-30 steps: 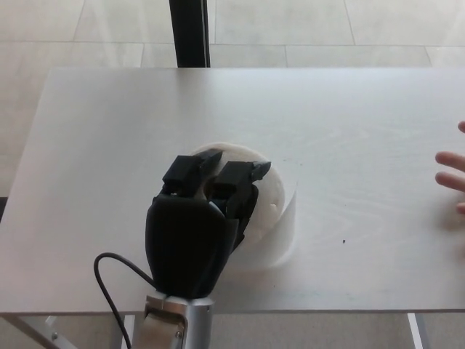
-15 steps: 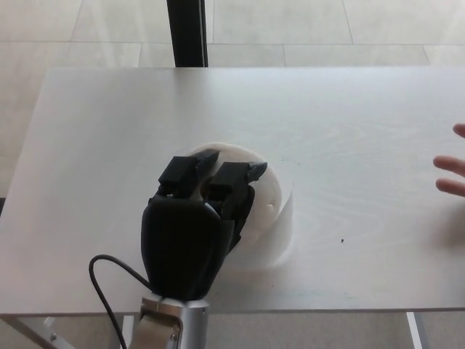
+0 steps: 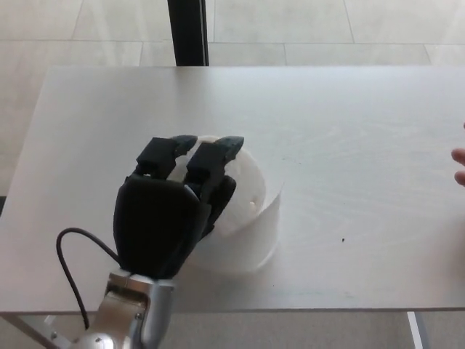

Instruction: A toilet paper roll is kept in the middle of the desk infront of the robot. The robot places its left hand on the top of the toilet paper roll to hold it still and uses its right hand to tear off a piece of toilet paper from it and hands the paper to a person

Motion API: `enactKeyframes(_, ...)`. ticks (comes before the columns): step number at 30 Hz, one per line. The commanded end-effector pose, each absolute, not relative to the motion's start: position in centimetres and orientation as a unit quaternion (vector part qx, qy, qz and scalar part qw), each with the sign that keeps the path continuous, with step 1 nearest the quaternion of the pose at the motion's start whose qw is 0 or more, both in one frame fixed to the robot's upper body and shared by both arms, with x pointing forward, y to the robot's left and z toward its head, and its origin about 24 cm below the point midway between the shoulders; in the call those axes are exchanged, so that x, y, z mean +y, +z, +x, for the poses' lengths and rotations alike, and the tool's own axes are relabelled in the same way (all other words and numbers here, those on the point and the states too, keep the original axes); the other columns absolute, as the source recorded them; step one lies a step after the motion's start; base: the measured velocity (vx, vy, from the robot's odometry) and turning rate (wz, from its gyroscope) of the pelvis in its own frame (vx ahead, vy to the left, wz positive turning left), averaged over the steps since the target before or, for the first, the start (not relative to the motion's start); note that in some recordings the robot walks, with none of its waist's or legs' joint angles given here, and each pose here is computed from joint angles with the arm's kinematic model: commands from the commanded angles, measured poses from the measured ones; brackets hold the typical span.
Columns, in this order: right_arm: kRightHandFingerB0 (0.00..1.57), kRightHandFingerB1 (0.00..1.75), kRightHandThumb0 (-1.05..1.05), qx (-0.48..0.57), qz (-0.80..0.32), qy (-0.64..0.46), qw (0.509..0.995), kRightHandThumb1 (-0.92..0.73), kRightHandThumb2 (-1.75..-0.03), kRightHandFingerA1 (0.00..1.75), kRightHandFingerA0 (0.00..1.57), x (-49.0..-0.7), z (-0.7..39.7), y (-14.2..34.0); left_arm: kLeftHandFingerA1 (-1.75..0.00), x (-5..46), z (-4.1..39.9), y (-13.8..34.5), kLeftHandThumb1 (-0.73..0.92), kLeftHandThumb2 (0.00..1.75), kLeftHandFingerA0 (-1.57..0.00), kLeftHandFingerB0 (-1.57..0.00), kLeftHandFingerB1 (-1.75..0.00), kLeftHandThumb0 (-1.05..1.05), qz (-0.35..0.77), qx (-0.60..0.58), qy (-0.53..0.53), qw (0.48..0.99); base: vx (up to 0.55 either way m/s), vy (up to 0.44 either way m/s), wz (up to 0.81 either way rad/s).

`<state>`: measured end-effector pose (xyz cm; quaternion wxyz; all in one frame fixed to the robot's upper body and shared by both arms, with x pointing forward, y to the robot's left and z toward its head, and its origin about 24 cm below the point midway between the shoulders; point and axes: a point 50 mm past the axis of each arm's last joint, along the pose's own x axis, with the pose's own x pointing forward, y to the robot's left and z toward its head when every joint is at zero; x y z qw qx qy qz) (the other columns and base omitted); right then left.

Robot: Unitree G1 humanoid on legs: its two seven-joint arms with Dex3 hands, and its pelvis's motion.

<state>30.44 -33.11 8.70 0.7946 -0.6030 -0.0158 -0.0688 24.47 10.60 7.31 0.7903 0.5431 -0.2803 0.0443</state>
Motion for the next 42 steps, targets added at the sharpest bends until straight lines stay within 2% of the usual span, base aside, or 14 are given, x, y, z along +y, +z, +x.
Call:
enactKeyframes(1, 0.17, 0.41, -0.61, 0.054, -0.737, 0.049, 0.672, -0.59, -0.87, 0.45, 0.11, -35.8, 29.3, 9.2, -0.6, 16.2, 29.3, 16.8, 0.64, 0.59, -0.45, -0.54, -0.46, -0.51, 0.707, -0.213, -0.035, 0.673, 0.0, 0.0, 0.0)
enactKeyframes(4, 0.24, 0.28, -0.62, 0.06, -0.743, 0.043, 0.665, -0.78, -0.64, 0.35, 0.11, -36.4, 29.1, 9.2, -0.6, 16.9, 29.8, 21.4, 0.6, 0.57, -0.47, -0.58, -0.46, -0.52, 0.727, -0.25, -0.015, 0.639, 0.0, 0.0, 0.0)
enactKeyframes(5, 0.0, 0.47, -0.35, 0.066, -0.748, 0.044, 0.659, -0.52, -1.07, 0.53, 0.03, -36.6, 28.9, 9.1, -0.59, 16.9, 29.9, 22.5, 0.63, 0.58, -0.44, -0.56, -0.44, -0.53, 0.74, -0.244, -0.013, 0.626, 0.0, 0.0, 0.0)
enactKeyframes(6, 0.12, 0.41, -0.72, 0.067, -0.751, 0.043, 0.655, -0.63, -0.95, 0.34, 0.04, -36.7, 28.8, 9.0, -0.59, 17.0, 29.9, 23.2, 0.64, 0.59, -0.39, -0.53, -0.44, -0.53, 0.745, -0.243, -0.011, 0.622, 0.0, 0.0, 0.0)
enactKeyframes(9, 0.1, 0.36, -0.75, 0.077, -0.759, 0.038, 0.646, -0.65, -1.01, 0.2, 0.0, -36.8, 28.8, 8.9, -0.56, 17.7, 30.2, 26.6, 0.67, 0.59, -0.4, -0.52, -0.44, -0.5, 0.763, -0.251, 0.013, 0.595, 0.0, 0.0, 0.0)
enactKeyframes(10, 0.12, 0.26, -0.76, 0.074, -0.761, 0.035, 0.643, -0.83, -0.65, 0.18, 0.0, -36.8, 28.8, 9.0, -0.58, 17.9, 30.2, 27.7, 0.64, 0.59, -0.41, -0.56, -0.5, -0.5, 0.766, -0.261, 0.023, 0.588, 0.0, 0.0, 0.0)
enactKeyframes(11, 0.11, 0.26, -0.91, 0.07, -0.768, 0.029, 0.636, -0.74, -1.05, 0.09, 0.0, -36.9, 28.9, 9.2, -0.58, 18.5, 30.3, 30.2, 0.66, 0.59, -0.4, -0.52, -0.46, -0.49, 0.773, -0.275, 0.048, 0.57, 0.0, 0.0, 0.0)
enactKeyframes(24, 0.06, 0.07, -1.05, -0.002, -0.752, -0.04, 0.657, -0.82, -1.15, 0.03, 0.0, -37.8, 29.4, 15.8, -0.57, 25.6, 26.8, 37.5, 0.71, 0.61, -0.44, -0.47, -0.42, -0.5, 0.745, -0.229, 0.176, 0.601, 0.0, 0.0, 0.0)
enactKeyframes(35, 0.0, 0.13, -1.05, -0.151, -0.705, -0.135, 0.679, -0.88, -1.27, 0.18, 0.0, -39.7, 18.3, 25.2, -1.07, 36.9, 13.4, 21.4, 0.77, 0.62, -0.21, -0.19, -0.71, -0.76, 0.688, 0.039, 0.17, 0.705, 0.0, 0.0, 0.0)
enactKeyframes(36, 0.0, 0.11, -1.05, -0.163, -0.703, -0.151, 0.676, -0.9, -1.26, 0.16, 0.0, -40.0, 16.8, 25.0, -0.86, 37.6, 12.1, 19.9, 0.6, 1.06, -0.37, -0.23, -0.68, -0.81, 0.668, 0.069, 0.178, 0.719, 0.0, 0.0, 0.0)
enactKeyframes(37, 0.0, 0.11, -1.05, -0.166, -0.702, -0.156, 0.675, -0.9, -1.26, 0.16, 0.0, -40.2, 16.3, 24.9, -0.86, 37.9, 11.6, 19.4, 0.6, 1.06, -0.37, -0.23, -0.68, -0.81, 0.661, 0.08, 0.18, 0.724, 0.0, 0.0, 0.0)
enactKeyframes(39, 0.1, 0.18, -1.03, -0.165, -0.662, -0.211, 0.7, -0.91, -1.22, 0.07, 0.0, -41.0, 12.0, 22.3, -0.87, 39.9, 7.5, 15.4, 0.58, 1.05, -0.37, -0.18, -0.7, -0.79, 0.638, 0.16, 0.192, 0.728, 0.0, 0.0, 0.0)
enactKeyframes(40, 0.11, 0.26, -0.99, -0.154, -0.645, -0.226, 0.713, -0.88, -1.22, 0.09, 0.0, -41.2, 10.7, 21.1, -1.14, 40.6, 6.2, 14.1, 0.78, 0.61, -0.18, -0.16, -0.88, -0.79, 0.631, 0.187, 0.198, 0.726, 0.0, 0.0, 0.0)
enactKeyframes(42, 0.12, 0.34, -0.85, -0.124, -0.615, -0.245, 0.739, -0.92, -0.74, 0.21, 0.0, -41.5, 8.5, 18.9, -1.16, 42.2, 4.3, 11.5, 0.75, 0.61, -0.2, -0.19, -0.87, -0.79, 0.618, 0.249, 0.211, 0.715, 0.0, 0.0, 0.0)
